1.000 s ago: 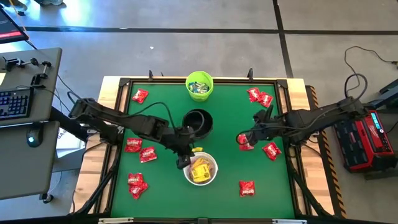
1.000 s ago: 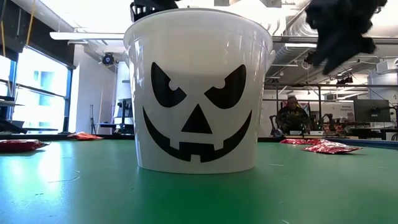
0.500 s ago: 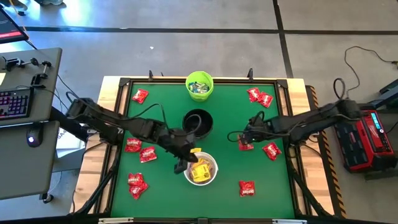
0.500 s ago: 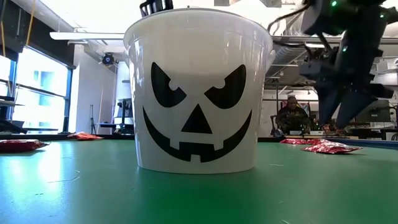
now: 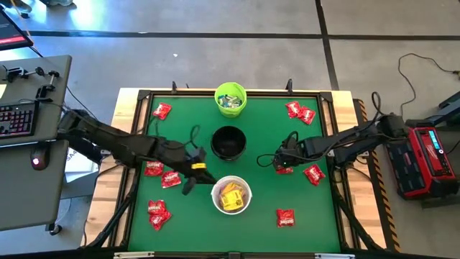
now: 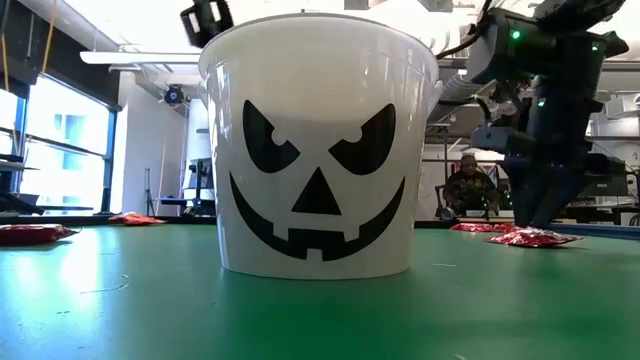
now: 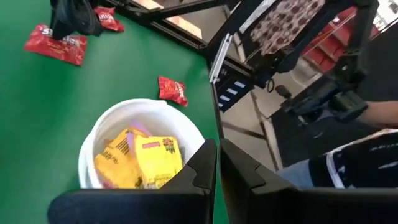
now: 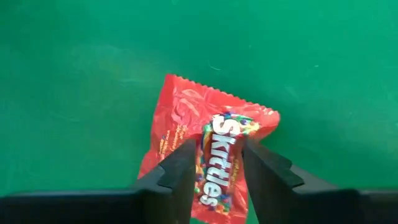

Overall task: Sort candy by brand, put in halloween buckets
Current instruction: Put the red chocolate into the black bucket

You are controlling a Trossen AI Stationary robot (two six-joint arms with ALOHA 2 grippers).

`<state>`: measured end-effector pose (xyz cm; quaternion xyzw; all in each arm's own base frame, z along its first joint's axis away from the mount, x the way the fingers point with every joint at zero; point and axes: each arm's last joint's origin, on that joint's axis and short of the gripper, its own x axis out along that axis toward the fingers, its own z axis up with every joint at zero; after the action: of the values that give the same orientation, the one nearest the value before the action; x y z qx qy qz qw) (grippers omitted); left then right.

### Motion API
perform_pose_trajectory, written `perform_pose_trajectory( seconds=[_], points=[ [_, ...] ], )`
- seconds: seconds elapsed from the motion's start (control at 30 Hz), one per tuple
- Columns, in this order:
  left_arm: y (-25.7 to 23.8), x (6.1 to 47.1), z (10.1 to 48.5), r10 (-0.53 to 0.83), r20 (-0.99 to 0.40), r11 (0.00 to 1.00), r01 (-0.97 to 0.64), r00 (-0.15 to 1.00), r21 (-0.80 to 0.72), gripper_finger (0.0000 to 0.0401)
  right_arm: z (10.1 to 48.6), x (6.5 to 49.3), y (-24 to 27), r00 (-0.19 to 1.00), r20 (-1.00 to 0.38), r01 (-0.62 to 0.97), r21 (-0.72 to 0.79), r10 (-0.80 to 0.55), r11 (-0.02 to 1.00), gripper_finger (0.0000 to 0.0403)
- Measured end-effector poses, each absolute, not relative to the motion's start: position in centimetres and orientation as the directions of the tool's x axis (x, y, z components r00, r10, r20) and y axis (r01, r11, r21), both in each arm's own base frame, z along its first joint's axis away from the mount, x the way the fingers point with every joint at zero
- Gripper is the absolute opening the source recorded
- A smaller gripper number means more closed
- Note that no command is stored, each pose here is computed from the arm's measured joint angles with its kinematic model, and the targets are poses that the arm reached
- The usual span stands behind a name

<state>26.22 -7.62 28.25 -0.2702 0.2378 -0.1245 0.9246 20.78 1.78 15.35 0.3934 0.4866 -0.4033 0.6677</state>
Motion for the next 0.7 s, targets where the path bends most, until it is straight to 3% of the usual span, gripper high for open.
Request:
perform_pose_trajectory(
  seconds=[0.2,0.4,0.57,0.7],
  points=[
    [-6.4,22.9,28.6,-0.346,-0.31,0.82,0.125,0.886,-0.559,0.0008,14.5,21.4,1.8,0.189,-0.97,0.925,0.125,-0.151,0.358,0.0096],
    [-5.5,20.9,29.4,-0.234,-0.249,0.837,0.064,0.94,-0.543,0.0008,14.5,21.8,1.9,0.204,-0.967,0.921,0.137,-0.151,0.366,0.0056],
    [-5.0,20.4,29.9,-0.095,-0.221,0.834,-0.043,0.971,-0.549,0.0008,14.7,22.1,1.8,0.22,-0.96,0.893,0.127,-0.172,0.433,0.0007],
    [-4.8,20.3,29.9,-0.041,-0.222,0.793,-0.103,0.974,-0.6,0.0008,14.8,22.5,1.6,0.261,-0.948,0.857,0.141,-0.181,0.496,0.0006]
  ],
)
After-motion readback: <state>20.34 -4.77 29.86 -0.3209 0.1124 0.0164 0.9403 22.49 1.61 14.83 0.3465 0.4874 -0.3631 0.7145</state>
